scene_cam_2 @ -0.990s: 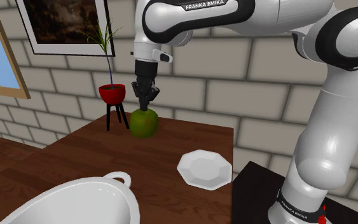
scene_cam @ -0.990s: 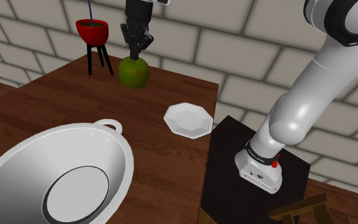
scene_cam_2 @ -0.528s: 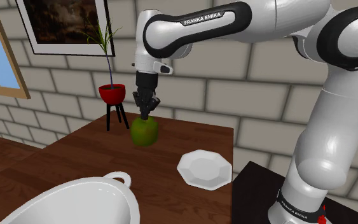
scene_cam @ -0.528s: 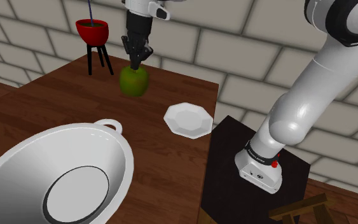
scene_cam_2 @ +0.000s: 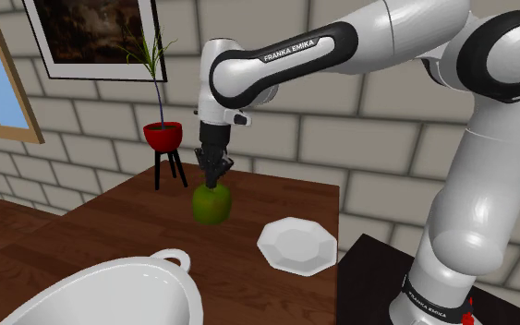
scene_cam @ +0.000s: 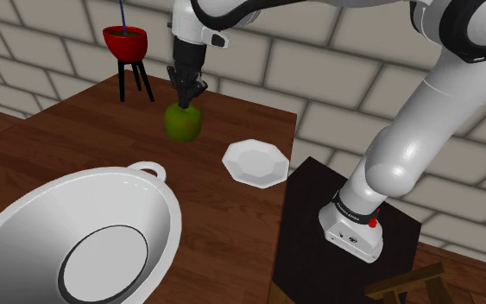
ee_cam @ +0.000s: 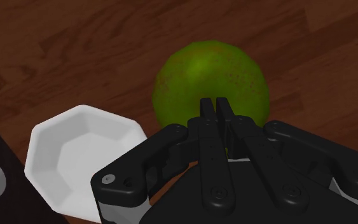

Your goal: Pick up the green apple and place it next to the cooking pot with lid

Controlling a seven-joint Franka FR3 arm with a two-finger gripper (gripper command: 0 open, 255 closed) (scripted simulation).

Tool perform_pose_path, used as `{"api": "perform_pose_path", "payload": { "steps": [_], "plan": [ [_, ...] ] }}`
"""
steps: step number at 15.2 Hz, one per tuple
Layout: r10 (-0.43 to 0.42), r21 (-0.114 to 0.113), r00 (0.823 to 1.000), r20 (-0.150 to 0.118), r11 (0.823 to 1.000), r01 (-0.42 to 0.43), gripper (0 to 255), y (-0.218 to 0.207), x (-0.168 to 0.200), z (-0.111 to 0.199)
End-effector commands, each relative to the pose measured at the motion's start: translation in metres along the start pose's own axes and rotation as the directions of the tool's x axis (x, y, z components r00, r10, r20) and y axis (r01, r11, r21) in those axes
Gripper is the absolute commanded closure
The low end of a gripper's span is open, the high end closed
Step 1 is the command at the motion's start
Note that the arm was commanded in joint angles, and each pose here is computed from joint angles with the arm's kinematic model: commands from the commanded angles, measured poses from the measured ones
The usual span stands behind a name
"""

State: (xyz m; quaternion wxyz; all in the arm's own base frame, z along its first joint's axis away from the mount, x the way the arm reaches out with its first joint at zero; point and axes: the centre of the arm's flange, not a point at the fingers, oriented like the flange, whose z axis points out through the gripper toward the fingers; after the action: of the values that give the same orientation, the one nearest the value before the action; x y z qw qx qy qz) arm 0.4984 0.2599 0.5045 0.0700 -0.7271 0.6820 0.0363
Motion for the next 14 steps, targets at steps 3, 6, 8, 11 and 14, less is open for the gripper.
{"api": "perform_pose_path", "payload": {
  "steps": [3, 6, 8, 11, 14],
  "plan": [
    [0.000, 0.001, 1.000, 0.000, 1.000, 0.000, 255, 0.001, 0.003, 0.020],
    [0.000, 0.001, 1.000, 0.000, 1.000, 0.000, 255, 0.002, 0.005, 0.036],
    [0.000, 0.001, 1.000, 0.000, 1.000, 0.000, 255, 0.003, 0.007, 0.046],
    [0.000, 0.001, 1.000, 0.000, 1.000, 0.000, 255, 0.004, 0.009, 0.062],
    [0.000, 0.001, 1.000, 0.000, 1.000, 0.000, 255, 0.004, 0.011, 0.077]
  ]
}}
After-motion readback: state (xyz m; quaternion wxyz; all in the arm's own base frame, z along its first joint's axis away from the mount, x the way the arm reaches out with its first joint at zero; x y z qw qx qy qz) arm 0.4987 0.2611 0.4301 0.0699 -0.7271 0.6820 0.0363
